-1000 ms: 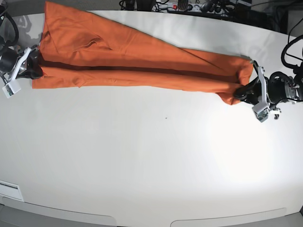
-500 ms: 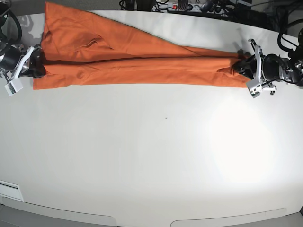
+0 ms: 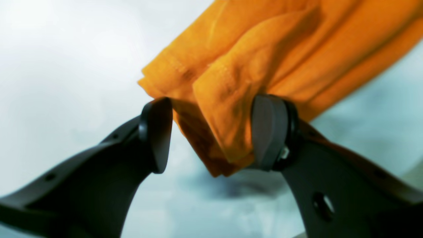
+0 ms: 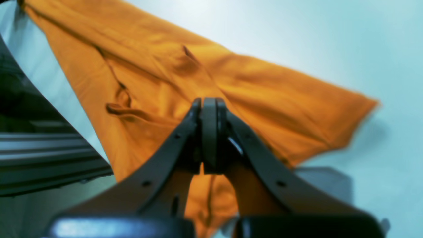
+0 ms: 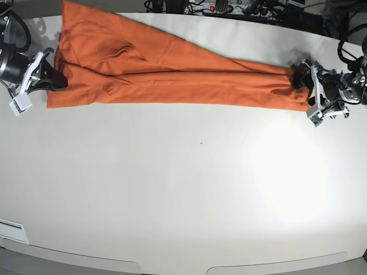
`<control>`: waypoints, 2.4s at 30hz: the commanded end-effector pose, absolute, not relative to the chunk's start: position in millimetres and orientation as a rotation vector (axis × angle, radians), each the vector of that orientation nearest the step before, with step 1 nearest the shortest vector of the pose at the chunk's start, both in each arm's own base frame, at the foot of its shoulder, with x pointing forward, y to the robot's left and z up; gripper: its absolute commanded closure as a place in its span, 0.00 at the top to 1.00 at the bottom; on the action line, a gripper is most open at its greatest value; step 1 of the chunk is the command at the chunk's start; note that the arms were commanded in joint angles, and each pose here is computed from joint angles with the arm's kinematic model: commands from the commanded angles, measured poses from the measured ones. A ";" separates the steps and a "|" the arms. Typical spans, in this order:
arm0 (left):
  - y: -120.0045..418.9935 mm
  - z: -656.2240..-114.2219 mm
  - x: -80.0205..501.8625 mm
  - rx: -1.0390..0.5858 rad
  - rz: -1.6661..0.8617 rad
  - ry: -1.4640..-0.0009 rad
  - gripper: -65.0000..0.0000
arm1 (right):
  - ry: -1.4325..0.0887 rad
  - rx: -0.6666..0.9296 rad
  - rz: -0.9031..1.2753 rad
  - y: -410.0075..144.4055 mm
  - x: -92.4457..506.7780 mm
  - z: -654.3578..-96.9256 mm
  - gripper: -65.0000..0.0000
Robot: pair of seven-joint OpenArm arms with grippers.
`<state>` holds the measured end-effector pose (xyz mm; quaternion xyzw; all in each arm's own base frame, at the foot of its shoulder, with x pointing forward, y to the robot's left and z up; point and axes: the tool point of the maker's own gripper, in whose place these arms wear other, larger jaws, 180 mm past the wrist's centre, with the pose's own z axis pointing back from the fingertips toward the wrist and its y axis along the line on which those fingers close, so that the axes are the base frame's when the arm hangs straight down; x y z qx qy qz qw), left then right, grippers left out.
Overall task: Fold the T-shirt properly
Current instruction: 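Open the left gripper and release the folded hem corner, then regrasp the folded hem end with the left gripper and tug it outward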
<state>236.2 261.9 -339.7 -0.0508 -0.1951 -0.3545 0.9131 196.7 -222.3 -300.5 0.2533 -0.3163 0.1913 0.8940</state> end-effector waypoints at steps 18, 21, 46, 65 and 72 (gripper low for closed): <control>296.4 -322.4 279.8 0.202 -0.713 -0.561 0.69 | -0.664 0.547 0.368 -214.2 189.4 -305.9 0.00; 289.2 -327.6 269.0 0.143 -0.710 -0.509 0.69 | -0.663 0.546 0.368 -214.3 189.3 -305.9 0.00; 235.2 -293.4 271.2 0.050 -0.873 -0.584 0.76 | -0.643 0.519 0.372 -218.1 187.7 -310.4 0.00; 325.8 -217.5 313.5 -0.247 -0.301 -0.839 0.76 | -0.610 0.452 0.380 -227.7 185.8 -318.9 0.00; 365.5 -237.6 297.8 -0.523 -0.048 -0.850 0.76 | -0.629 0.460 0.375 -226.5 188.4 -316.4 0.00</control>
